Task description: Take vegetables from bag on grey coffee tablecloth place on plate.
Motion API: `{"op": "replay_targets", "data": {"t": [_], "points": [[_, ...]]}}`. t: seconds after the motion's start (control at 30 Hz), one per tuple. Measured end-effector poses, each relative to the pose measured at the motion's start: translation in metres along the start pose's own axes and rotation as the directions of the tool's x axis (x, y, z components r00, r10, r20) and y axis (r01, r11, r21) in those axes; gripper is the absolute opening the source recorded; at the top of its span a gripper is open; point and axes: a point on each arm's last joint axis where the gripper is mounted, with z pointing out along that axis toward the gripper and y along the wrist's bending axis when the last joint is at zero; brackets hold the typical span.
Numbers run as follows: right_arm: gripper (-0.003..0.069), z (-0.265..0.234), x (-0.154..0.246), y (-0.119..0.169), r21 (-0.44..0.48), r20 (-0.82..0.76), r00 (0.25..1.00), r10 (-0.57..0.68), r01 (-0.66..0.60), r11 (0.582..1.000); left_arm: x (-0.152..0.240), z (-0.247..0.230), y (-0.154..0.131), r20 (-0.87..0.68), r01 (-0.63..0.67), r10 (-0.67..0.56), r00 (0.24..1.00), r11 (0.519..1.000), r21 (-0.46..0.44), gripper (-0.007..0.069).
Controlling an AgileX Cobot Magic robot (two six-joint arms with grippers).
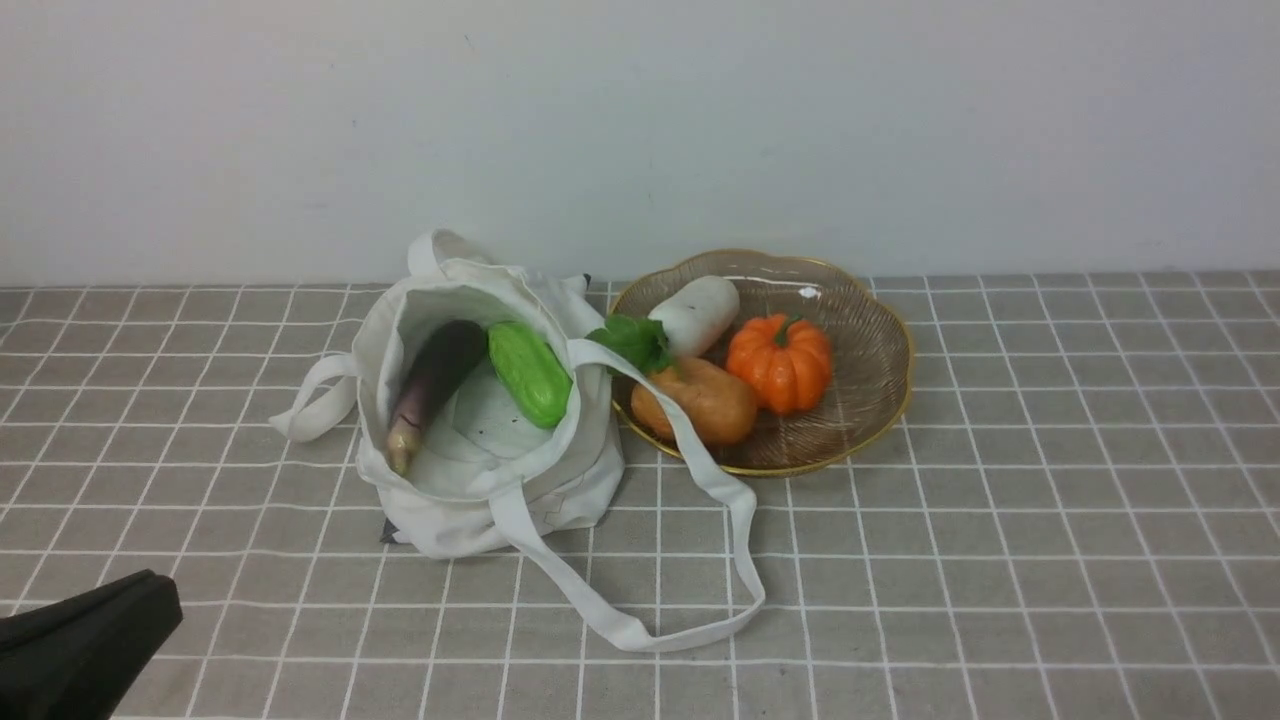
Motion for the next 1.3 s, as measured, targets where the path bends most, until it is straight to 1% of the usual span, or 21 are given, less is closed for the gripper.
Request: {"op": "replay_targets", "data": {"t": [0.4,0.47,0.6,0.77,0.8,0.9,0.93,0.97,1.03,1.13,1.3], "points": [[-0.0015,0.0,0.0,0.0,0.0,0.0,1.0,0.0,0.0,1.0,0.001,0.0,0.0,-0.003,-0.005,0.005,1.0,1.0,-0.002,-0.0005],[-0.0015,0.0,0.0,0.0,0.0,0.0,1.0,0.0,0.0,1.0,0.003,0.001,0.001,-0.011,-0.017,0.017,1.0,1.0,-0.007,-0.0005],[-0.0015,0.0,0.0,0.0,0.0,0.0,1.0,0.0,0.0,1.0,0.02,0.003,0.005,-0.046,-0.052,0.051,0.998,0.998,-0.028,-0.0005],[-0.0015,0.0,0.0,0.0,0.0,0.0,1.0,0.0,0.0,1.0,0.048,-0.001,0.014,-0.042,-0.099,0.094,0.995,0.988,-0.119,-0.0005],[-0.0015,0.0,0.0,0.0,0.0,0.0,1.0,0.0,0.0,1.0,0.056,-0.001,0.018,-0.04,-0.102,0.096,0.995,0.981,-0.165,-0.0005],[-0.0015,0.0,0.0,0.0,0.0,0.0,1.0,0.0,0.0,1.0,0.075,-0.002,0.025,-0.036,-0.083,0.076,0.996,0.962,-0.26,-0.0005],[-0.0015,0.0,0.0,0.0,0.0,0.0,1.0,0.0,0.0,1.0,0.076,-0.002,0.025,-0.036,-0.082,0.075,0.997,0.96,-0.266,-0.0005],[-0.0015,0.0,0.0,0.0,0.0,0.0,1.0,0.0,0.0,1.0,0.083,-0.002,0.028,-0.035,-0.073,0.066,0.997,0.949,-0.308,-0.0005],[-0.0015,0.0,0.0,0.0,0.0,0.0,1.0,0.0,0.0,1.0,0.089,-0.002,0.031,-0.034,-0.063,0.054,0.998,0.937,-0.343,-0.0005],[-0.0015,0.0,0.0,0.0,0.0,0.0,1.0,0.0,0.0,1.0,0.097,-0.001,0.033,-0.049,-0.058,0.043,0.998,0.926,-0.373,-0.0005],[-0.0015,0.0,0.0,0.0,0.0,0.0,1.0,0.0,0.0,1.0,0.1,0.0,0.034,-0.058,-0.057,0.037,0.998,0.924,-0.379,-0.0005]]}}
